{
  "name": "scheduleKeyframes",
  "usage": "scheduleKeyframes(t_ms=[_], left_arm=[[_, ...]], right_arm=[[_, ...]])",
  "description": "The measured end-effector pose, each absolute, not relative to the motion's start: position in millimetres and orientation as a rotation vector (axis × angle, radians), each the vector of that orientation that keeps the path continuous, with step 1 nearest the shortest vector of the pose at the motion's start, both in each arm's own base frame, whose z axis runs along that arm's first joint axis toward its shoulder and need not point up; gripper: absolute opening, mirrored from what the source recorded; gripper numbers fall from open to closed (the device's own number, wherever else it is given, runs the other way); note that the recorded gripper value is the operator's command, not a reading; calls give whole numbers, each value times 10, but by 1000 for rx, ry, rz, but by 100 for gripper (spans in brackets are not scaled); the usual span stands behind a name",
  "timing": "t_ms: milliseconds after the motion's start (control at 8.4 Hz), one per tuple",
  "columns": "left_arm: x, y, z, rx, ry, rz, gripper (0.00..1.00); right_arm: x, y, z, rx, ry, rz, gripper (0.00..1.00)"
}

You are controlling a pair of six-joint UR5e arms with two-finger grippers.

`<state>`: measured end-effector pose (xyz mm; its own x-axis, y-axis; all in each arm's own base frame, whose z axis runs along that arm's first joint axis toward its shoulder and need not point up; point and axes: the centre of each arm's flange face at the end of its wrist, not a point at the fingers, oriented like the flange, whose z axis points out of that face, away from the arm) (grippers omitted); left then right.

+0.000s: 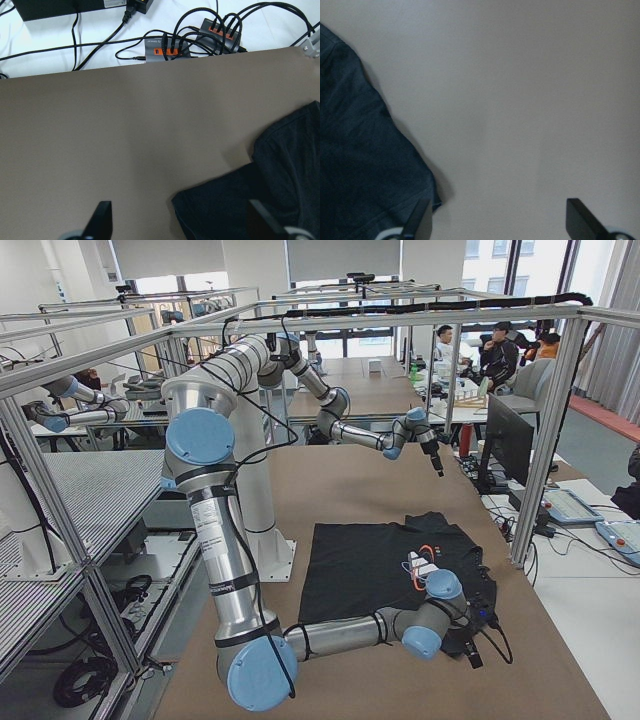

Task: Fold clothes
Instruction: 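Move the right gripper to the sleeve nearest it and grasp its edge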

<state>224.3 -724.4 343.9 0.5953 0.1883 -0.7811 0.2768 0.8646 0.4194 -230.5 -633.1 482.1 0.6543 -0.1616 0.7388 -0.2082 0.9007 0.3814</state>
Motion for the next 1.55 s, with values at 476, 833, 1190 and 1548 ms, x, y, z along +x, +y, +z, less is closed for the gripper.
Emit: scheduleKeyframes(t_ms=[476,833,1190,1548], left_arm=[[2310,-7284,3431,546,934,-60,94],[2314,-7299,3493,538,927,-65,94],[2313,-7330,3534,540,913,-74,94],[2311,-7358,3511,548,904,-82,94]], right_arm=[[-3047,-6235,4864,482,-845,57,94],[-3384,-6277,4914,494,-827,63,90],[-3526,-6261,4904,487,-825,84,46],[-3534,-6256,4908,486,-825,87,0]])
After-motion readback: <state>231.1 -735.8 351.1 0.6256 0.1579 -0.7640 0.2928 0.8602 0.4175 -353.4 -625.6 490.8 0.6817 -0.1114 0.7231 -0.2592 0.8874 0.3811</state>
